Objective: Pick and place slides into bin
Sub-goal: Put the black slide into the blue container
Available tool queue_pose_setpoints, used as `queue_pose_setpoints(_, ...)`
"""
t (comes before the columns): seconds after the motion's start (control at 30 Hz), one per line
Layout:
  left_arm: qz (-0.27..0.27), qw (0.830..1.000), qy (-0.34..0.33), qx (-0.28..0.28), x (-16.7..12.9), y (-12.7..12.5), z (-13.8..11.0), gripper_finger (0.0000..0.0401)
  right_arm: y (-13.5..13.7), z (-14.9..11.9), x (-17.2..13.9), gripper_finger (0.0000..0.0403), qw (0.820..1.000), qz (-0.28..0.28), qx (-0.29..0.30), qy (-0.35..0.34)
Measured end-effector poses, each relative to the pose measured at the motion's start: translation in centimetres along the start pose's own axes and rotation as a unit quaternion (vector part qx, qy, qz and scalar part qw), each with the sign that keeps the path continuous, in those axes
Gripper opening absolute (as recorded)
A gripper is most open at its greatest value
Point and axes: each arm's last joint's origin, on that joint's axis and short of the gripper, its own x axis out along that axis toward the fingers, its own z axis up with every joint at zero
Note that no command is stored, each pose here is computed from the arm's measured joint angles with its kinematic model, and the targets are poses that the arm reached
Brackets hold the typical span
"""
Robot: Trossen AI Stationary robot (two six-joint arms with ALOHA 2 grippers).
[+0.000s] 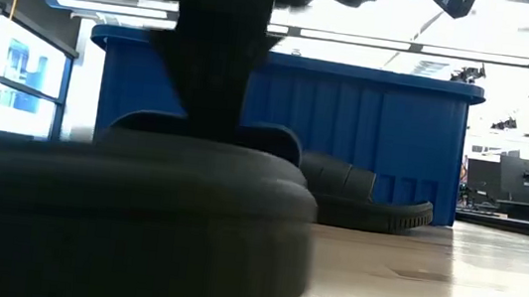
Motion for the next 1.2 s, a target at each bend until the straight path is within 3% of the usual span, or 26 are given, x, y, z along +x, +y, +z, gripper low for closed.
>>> queue_pose_setpoints(0.13, 0.015, 1.000, -0.001, -0.008, 0.2, 0.4, 0.1, 0.0135, 0.0, 0.0, 0.0, 0.0156, 1.000, 0.000, 0.000, 0.000)
queue_pose_setpoints(0.2, 0.019, 1.000, -0.003, -0.009, 0.3, 0.5, 0.2, 0.0112, 0.0, 0.0, 0.0, 0.0156, 1.000, 0.000, 0.000, 0.000)
queue_pose_setpoints(0.33, 0.019, 1.000, 0.000, 0.017, 0.2, 0.5, 0.2, 0.0024, 0.0, 0.0, 0.0, 0.0156, 1.000, 0.000, 0.000, 0.000)
queue_pose_setpoints(0.47, -0.017, 1.000, 0.014, 0.023, -1.0, 0.8, 0.2, 0.0015, 0.0, 0.0, 0.0, 0.0155, 1.000, 0.000, 0.000, 0.000)
queue_pose_setpoints(0.63, -0.086, 0.996, -0.016, 0.016, -6.5, 2.6, -1.1, 0.0009, 0.0, 0.0, 0.0, 0.0155, 1.000, 0.001, 0.000, 0.000)
queue_pose_setpoints(0.87, -0.108, 0.982, -0.142, -0.059, -15.4, 9.3, -3.8, 0.0004, 0.0, 0.0, 0.0, 0.0155, 1.000, 0.004, 0.017, 0.003)
queue_pose_setpoints(1.0, -0.059, 0.963, -0.247, -0.091, -19.4, 13.5, -5.8, 0.0004, 0.0, -0.4, 0.0, 0.0155, 0.999, 0.014, 0.029, 0.030)
queue_pose_setpoints(1.2, 0.090, 0.940, -0.326, -0.045, -21.5, 19.4, -6.6, 0.0002, -0.2, -2.5, 0.1, 0.0155, 0.989, -0.040, 0.083, 0.111)
